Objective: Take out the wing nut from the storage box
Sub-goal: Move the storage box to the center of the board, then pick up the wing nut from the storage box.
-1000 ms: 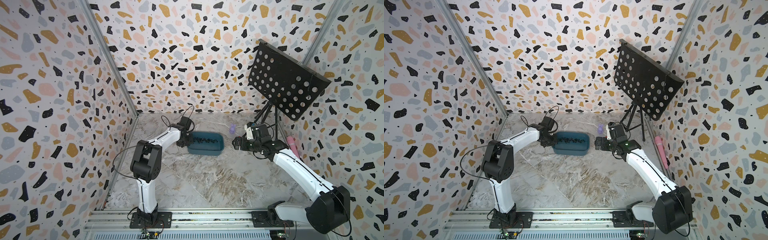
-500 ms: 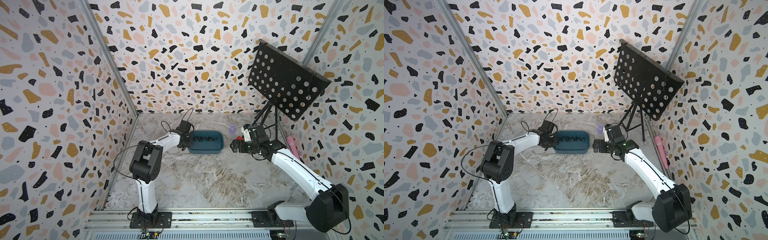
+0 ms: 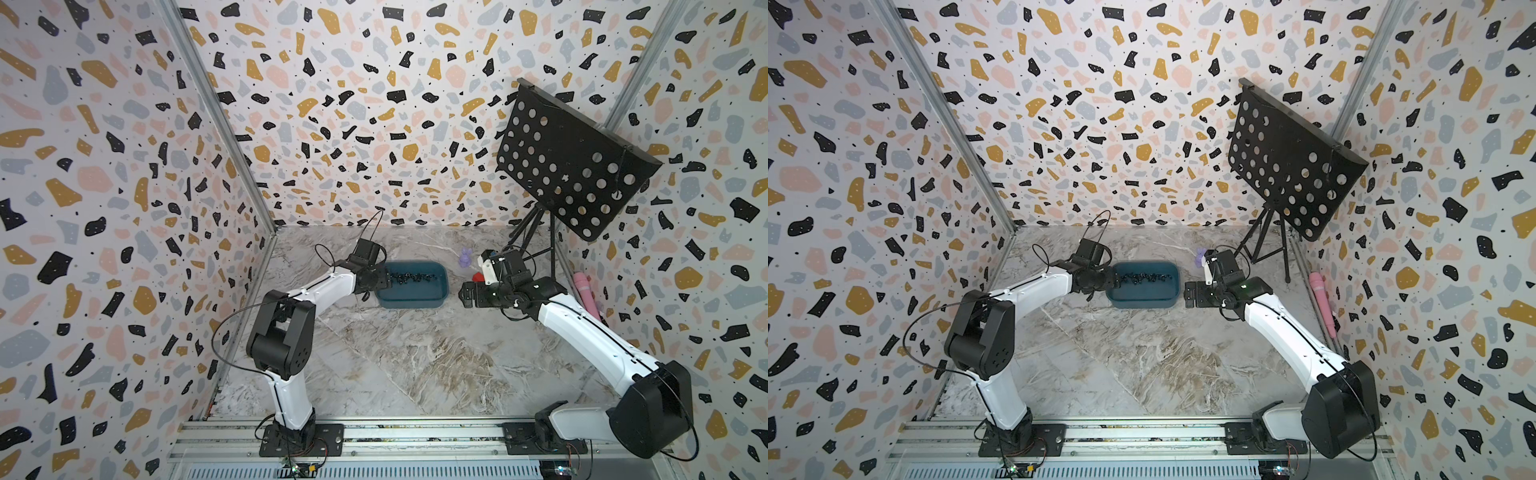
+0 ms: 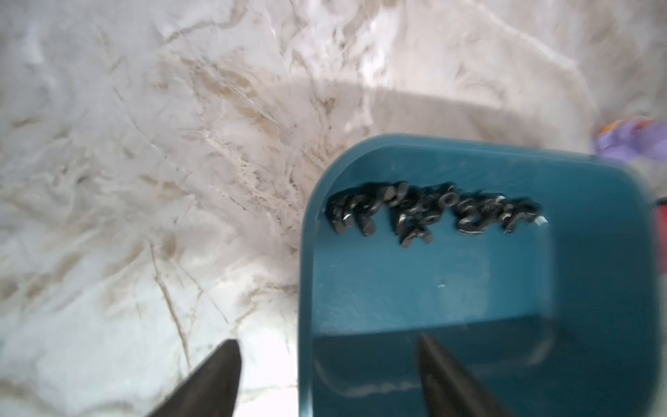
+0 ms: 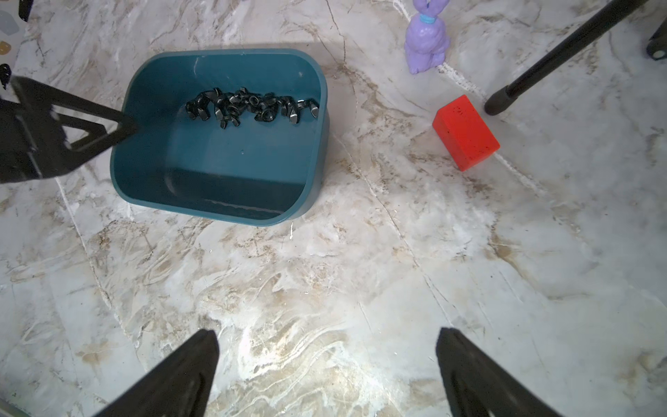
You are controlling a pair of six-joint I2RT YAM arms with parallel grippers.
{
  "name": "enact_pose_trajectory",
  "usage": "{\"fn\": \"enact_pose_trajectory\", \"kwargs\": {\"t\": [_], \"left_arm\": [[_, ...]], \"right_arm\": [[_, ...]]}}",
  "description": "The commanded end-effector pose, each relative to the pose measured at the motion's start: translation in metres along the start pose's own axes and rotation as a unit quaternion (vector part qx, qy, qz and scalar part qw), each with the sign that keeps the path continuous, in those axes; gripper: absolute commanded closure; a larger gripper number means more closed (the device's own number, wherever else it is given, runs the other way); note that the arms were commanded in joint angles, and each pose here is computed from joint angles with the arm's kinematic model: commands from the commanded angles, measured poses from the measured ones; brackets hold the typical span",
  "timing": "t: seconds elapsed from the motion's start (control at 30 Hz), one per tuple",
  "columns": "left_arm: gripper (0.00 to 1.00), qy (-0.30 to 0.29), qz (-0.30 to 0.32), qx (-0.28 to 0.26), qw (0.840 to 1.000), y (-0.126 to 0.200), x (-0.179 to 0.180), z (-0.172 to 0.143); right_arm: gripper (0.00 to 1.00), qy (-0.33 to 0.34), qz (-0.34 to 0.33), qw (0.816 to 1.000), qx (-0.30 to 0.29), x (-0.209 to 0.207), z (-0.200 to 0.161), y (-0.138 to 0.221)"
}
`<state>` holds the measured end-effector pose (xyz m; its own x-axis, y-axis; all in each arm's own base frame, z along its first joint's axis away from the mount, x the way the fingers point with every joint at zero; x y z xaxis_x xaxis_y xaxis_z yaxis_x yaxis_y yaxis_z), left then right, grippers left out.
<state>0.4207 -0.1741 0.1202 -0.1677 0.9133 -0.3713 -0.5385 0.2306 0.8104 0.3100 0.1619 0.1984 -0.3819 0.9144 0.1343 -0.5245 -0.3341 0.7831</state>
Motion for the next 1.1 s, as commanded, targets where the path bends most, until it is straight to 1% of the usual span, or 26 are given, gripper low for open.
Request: {"fn": "enact_pose_trajectory", "kwargs": {"t": [0.0,0.17,0.3,0.4,0.53,0.6,0.63,0.67,0.7,0.77,0.9,1.07], "left_arm": [[0.0,-0.003,-0.004,-0.023,1.0,0.03,-0.005,0.008],[0.0,-0.008,0.004,-0.032,0.999,0.067,-0.002,0.011],[0.0,-0.003,-0.007,-0.037,0.999,0.092,0.0,0.005],[0.0,0.005,-0.006,-0.032,0.999,0.106,0.007,-0.004],[0.0,0.021,-0.021,-0.019,0.999,0.119,0.011,-0.017],[0.0,0.027,-0.031,-0.013,0.999,0.123,0.012,-0.024],[0.0,0.026,-0.029,-0.014,0.999,0.124,0.014,-0.026],[0.0,0.026,-0.024,-0.017,0.999,0.124,0.017,-0.027],[0.0,0.027,-0.02,-0.02,0.999,0.125,0.02,-0.028],[0.0,0.026,-0.016,-0.02,0.999,0.124,0.022,-0.029],[0.0,0.031,-0.001,-0.021,0.999,0.123,0.029,-0.031],[0.0,0.022,0.018,-0.018,0.999,0.123,0.035,-0.03]], "right_arm": [[0.0,0.013,-0.012,1.0,-0.012,0.0,0.01,0.014],[0.0,0.003,0.017,1.0,-0.011,0.011,0.007,0.016],[0.01,0.001,0.014,1.0,-0.007,0.014,0.012,0.008],[0.12,-0.007,0.023,1.0,-0.002,0.021,0.022,-0.001],[0.22,0.005,0.006,1.0,0.007,0.03,0.035,-0.018],[0.33,0.008,0.007,1.0,0.018,0.034,0.044,-0.029],[0.35,0.01,0.008,1.0,0.023,0.035,0.048,-0.034],[0.38,0.013,0.006,1.0,0.025,0.036,0.053,-0.038],[0.44,0.019,0.006,0.999,0.029,0.037,0.056,-0.044],[0.51,0.032,0.008,0.999,0.035,0.038,0.062,-0.055],[0.52,0.051,0.014,0.997,0.053,0.043,0.072,-0.082],[0.53,0.027,0.016,0.997,0.071,0.05,0.076,-0.118]]}}
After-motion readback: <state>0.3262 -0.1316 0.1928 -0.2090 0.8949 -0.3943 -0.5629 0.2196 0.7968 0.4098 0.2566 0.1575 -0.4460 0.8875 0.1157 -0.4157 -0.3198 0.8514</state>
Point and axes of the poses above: each gripper's point midway between its finger pads, its own y axis back along the fingers, its own x axis along the line the jaws close on, z = x × y, the point moved 2 cm from there along y, back along the fingers, and after that the axes turned 11 degrees about y, right-handed, at the moved point
